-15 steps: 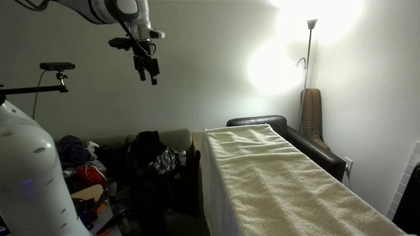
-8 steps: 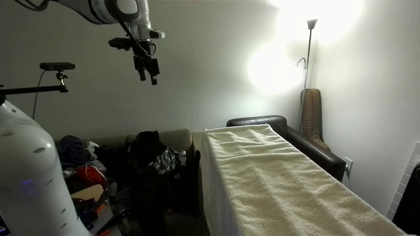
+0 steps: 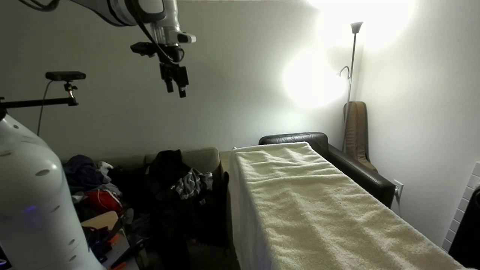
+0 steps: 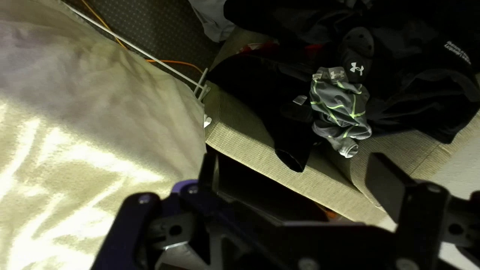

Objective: Take the towel and put it on the couch

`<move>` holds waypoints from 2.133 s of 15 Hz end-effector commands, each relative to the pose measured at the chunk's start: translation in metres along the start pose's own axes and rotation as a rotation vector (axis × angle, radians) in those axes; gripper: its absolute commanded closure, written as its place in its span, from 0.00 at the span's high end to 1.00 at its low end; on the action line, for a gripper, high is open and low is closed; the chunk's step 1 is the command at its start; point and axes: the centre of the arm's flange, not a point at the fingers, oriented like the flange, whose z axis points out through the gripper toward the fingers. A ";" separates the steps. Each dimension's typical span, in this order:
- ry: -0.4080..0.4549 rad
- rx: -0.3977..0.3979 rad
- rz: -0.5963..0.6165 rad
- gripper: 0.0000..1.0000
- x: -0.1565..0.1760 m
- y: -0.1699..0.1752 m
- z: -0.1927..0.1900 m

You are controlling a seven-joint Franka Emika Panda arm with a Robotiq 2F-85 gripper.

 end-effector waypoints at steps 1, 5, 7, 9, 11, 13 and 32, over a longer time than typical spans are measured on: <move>0.005 -0.023 0.048 1.00 -0.008 0.042 -0.009; 0.006 -0.048 0.117 1.00 -0.013 0.087 -0.019; 0.004 -0.060 0.148 1.00 -0.018 0.107 -0.023; 0.002 -0.077 0.182 1.00 -0.025 0.128 -0.026; 0.000 -0.095 0.222 1.00 -0.031 0.151 -0.027; 0.000 -0.111 0.265 1.00 -0.038 0.176 -0.029; -0.048 -0.296 0.253 1.00 -0.069 0.290 -0.002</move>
